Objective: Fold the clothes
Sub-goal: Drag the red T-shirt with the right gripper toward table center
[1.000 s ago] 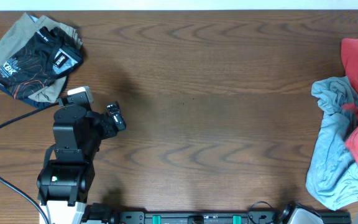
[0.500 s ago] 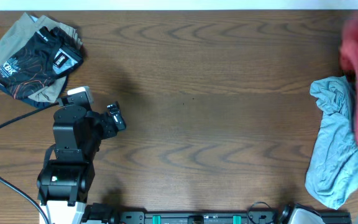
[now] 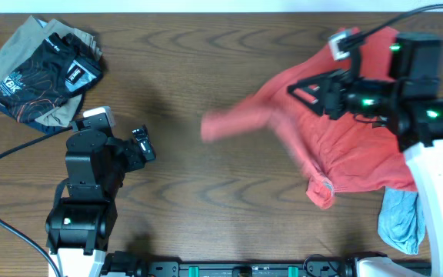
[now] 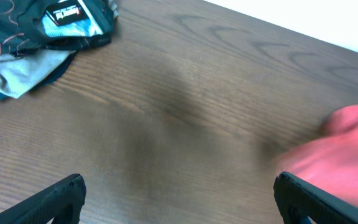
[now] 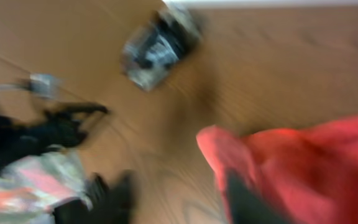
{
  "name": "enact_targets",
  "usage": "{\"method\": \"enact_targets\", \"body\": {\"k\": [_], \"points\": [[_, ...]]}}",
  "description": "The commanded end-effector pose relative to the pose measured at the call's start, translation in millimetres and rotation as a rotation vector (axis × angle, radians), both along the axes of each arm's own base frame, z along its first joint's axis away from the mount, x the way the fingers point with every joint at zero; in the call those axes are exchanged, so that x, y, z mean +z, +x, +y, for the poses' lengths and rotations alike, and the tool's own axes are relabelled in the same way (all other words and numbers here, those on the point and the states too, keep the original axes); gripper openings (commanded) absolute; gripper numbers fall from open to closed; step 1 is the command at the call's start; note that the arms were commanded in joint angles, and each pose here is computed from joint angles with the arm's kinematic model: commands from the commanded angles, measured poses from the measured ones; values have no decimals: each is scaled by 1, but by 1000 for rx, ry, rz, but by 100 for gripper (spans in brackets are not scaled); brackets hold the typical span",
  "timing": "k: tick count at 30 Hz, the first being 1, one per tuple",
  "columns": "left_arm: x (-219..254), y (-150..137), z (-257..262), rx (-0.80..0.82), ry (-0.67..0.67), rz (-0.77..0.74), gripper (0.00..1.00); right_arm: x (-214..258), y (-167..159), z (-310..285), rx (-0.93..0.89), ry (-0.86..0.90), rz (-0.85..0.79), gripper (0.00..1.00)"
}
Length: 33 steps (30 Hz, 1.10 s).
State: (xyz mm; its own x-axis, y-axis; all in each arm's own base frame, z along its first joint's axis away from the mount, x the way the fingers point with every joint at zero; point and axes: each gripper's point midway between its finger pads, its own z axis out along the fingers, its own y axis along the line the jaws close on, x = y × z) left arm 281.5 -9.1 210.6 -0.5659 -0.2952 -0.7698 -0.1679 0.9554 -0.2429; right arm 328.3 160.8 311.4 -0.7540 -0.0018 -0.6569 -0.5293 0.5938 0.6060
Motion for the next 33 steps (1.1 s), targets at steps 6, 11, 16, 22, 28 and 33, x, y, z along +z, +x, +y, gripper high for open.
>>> {"method": "enact_targets", "body": {"k": [6,11,16,22,28,33], "points": [[9,2,1,1,8,-22,98,-71,35,-89,-488,-508,118,99],[10,3,1,2,7,-26,98,-79,31,-124,-662,-580,197,99],[2,5,1,81,-101,7,98,-91,8,-183,-941,-702,337,99],[-25,14,-36,-12,-304,135,98,-100,-23,-223,-1038,-800,463,99],[-70,25,-58,-39,-405,317,98,-106,-41,-237,-1057,-799,556,99],[-108,29,-91,-133,-443,446,98,-110,-52,-236,-1039,-812,601,99]]}}
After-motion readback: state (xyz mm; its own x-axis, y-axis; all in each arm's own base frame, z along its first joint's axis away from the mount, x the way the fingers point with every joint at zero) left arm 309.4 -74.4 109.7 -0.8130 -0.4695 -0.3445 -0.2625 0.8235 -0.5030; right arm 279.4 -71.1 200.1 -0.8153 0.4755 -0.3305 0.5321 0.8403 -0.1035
